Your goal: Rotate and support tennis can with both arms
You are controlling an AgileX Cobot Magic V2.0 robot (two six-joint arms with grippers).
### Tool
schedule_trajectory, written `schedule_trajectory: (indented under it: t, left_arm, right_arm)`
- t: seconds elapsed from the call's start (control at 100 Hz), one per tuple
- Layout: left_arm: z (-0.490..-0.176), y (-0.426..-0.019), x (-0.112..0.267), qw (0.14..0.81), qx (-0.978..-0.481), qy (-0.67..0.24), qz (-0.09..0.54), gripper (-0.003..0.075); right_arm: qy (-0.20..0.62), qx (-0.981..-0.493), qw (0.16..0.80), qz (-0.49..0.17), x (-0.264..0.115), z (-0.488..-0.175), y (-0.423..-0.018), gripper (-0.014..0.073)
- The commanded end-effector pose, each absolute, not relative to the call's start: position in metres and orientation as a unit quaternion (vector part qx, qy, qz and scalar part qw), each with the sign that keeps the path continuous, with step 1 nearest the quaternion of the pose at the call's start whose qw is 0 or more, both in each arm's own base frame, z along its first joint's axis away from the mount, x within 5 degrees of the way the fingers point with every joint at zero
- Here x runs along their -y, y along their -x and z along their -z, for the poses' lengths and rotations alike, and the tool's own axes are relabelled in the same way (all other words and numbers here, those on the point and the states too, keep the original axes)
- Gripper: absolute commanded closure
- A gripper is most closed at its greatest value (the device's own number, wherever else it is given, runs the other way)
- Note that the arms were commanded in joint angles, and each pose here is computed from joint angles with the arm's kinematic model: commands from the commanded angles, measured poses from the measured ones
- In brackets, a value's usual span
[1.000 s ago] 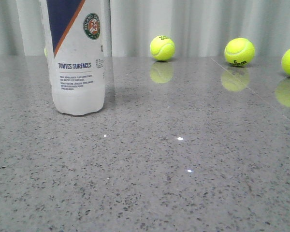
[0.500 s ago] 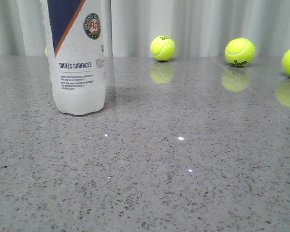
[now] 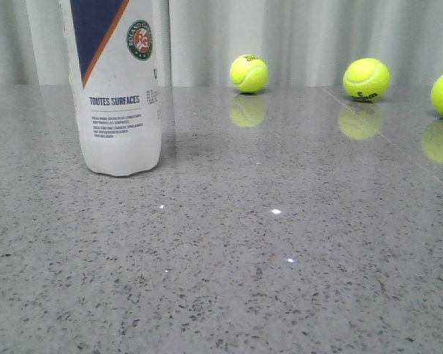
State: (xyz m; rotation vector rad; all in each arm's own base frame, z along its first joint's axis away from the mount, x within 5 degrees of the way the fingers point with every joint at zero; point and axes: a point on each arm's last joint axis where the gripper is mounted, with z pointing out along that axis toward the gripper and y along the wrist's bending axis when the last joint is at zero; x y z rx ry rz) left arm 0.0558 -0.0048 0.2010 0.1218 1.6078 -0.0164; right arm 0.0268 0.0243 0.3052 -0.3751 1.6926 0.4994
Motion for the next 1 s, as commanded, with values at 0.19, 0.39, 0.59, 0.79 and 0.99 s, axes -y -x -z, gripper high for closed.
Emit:
schedule_trajectory:
  t: [0.19,0.39,0.59,0.79,0.99]
  left_arm:
    - [-0.196,-0.056,0.005,0.717,-0.695,-0.048,0.012,0.0739]
    - [-0.196,-0.056,0.005,0.717,-0.695,-0.048,0.012,0.0739]
    - [-0.196,-0.056,0.005,0.717,-0.695,-0.048,0.012,0.0739]
    - [-0.196,-0.056,0.005,0.717,-0.695,-0.048,0.012,0.0739]
    - [-0.196,-0.056,0.005,0.717,-0.695,-0.048,0.012,0.0739]
  right_arm:
    - [0.146,-0.705,0.660,-0.215,-0.023,-0.315,-0.031,0.0665]
    - [0.084,-0.679,0.708,-0.176,-0.020,-0.298,-0.046,0.0665]
    - [0.036,-0.668,0.742,-0.045,-0.007,-0.262,-0.061,0.0665]
    - [-0.013,-0.666,0.745,-0.018,0.000,-0.227,-0.057,0.0665]
    - [-0.019,-0.656,0.754,-0.007,0.001,-0.210,-0.055,0.0665]
